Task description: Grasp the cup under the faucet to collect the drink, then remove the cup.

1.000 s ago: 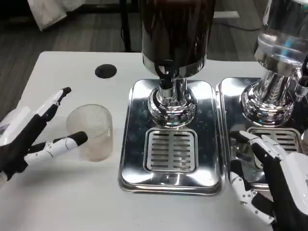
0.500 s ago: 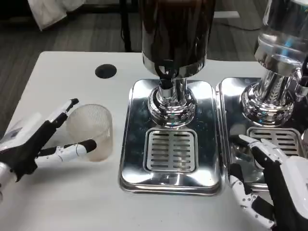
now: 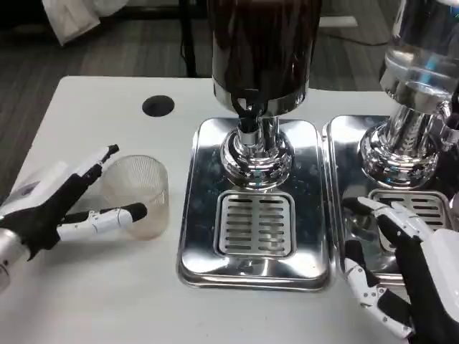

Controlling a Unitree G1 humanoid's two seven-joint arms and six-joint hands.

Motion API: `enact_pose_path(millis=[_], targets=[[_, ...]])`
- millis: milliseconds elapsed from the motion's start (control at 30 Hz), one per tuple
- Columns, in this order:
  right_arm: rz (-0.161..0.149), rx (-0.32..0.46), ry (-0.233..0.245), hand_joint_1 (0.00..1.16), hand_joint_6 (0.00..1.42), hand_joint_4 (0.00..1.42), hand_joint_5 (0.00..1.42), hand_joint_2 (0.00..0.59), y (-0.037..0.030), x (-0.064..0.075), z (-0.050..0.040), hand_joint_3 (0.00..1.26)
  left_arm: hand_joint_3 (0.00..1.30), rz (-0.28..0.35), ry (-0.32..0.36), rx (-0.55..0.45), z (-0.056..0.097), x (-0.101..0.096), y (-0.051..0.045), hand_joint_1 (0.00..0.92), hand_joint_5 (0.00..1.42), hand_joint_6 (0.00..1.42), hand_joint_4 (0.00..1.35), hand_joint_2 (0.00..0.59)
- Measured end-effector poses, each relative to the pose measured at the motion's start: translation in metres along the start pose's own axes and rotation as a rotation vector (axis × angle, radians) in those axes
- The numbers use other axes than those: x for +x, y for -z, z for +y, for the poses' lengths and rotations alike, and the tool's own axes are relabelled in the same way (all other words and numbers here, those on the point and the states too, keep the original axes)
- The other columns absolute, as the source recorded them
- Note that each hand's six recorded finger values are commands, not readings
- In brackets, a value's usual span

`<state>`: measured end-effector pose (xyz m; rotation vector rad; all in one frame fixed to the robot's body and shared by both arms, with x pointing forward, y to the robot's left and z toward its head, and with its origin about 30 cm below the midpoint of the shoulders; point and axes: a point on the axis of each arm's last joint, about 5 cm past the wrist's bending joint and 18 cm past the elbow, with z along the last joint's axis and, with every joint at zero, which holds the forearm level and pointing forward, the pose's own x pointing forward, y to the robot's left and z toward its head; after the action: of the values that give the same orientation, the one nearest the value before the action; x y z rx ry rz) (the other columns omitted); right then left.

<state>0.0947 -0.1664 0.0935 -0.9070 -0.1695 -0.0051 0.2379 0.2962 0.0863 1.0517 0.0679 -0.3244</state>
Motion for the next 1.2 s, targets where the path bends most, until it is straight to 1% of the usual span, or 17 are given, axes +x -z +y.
enact_pose_path(millis=[133,200,267,467,633,700,833,933,1000,1033,1100,1200], targets=[[0.000,0.000,0.000,0.49,0.29,0.28,0.19,0.488,0.0000,0.000,0.0000,0.30,0.00,0.000,0.018,0.006,-0.003,0.000,0.0001,0.107,0.12,0.19,0.00,0.028],[0.000,0.000,0.000,0.49,0.29,0.28,0.19,0.488,-0.0001,0.000,0.0001,0.30,0.00,-0.013,0.024,0.010,-0.004,0.000,-0.0007,0.107,0.12,0.19,0.00,0.028],[0.000,0.000,0.000,0.49,0.29,0.28,0.19,0.488,-0.0001,0.000,0.0001,0.30,0.00,-0.026,0.021,0.009,-0.005,0.000,-0.0015,0.107,0.12,0.19,0.00,0.028],[0.000,-0.001,-0.002,0.49,0.30,0.29,0.19,0.488,0.0003,0.001,-0.0006,0.30,0.01,-0.029,0.017,0.000,-0.006,0.003,-0.0031,0.110,0.12,0.20,0.00,0.035],[0.001,-0.003,-0.003,0.49,0.30,0.29,0.20,0.488,0.0003,0.002,-0.0008,0.30,0.06,-0.033,0.019,-0.002,-0.006,0.009,-0.0062,0.133,0.18,0.24,0.03,0.048],[0.001,-0.003,-0.003,0.49,0.30,0.29,0.20,0.488,0.0003,0.002,-0.0008,0.30,0.10,-0.034,0.019,0.009,-0.006,0.010,-0.0068,0.137,0.22,0.26,0.07,0.057],[0.001,-0.003,-0.002,0.49,0.32,0.29,0.21,0.488,0.0004,0.002,-0.0009,0.30,0.15,-0.042,-0.007,0.036,-0.006,0.013,-0.0089,0.161,0.26,0.30,0.13,0.075],[0.004,-0.004,0.000,0.49,0.33,0.29,0.22,0.488,0.0010,0.002,-0.0015,0.30,0.23,-0.048,-0.029,0.051,-0.008,0.013,-0.0096,0.188,0.38,0.40,0.22,0.105],[0.005,-0.007,0.002,0.49,0.33,0.29,0.22,0.488,0.0014,0.002,-0.0020,0.30,0.27,-0.057,-0.055,0.048,-0.010,0.013,-0.0104,0.215,0.46,0.53,0.27,0.121],[0.005,-0.007,0.002,0.49,0.33,0.29,0.23,0.488,0.0016,0.002,-0.0021,0.30,0.28,-0.064,-0.060,0.046,-0.010,0.013,-0.0106,0.226,0.49,0.56,0.28,0.133],[0.006,-0.007,0.004,0.49,0.33,0.30,0.23,0.488,0.0019,0.002,-0.0025,0.30,0.31,-0.085,-0.079,0.036,-0.012,0.013,-0.0118,0.237,0.54,0.63,0.31,0.142],[0.003,-0.008,0.008,0.49,0.33,0.30,0.23,0.488,0.0025,0.004,-0.0032,0.30,0.34,-0.100,-0.100,0.028,-0.014,0.013,-0.0129,0.230,0.61,0.73,0.36,0.160]])
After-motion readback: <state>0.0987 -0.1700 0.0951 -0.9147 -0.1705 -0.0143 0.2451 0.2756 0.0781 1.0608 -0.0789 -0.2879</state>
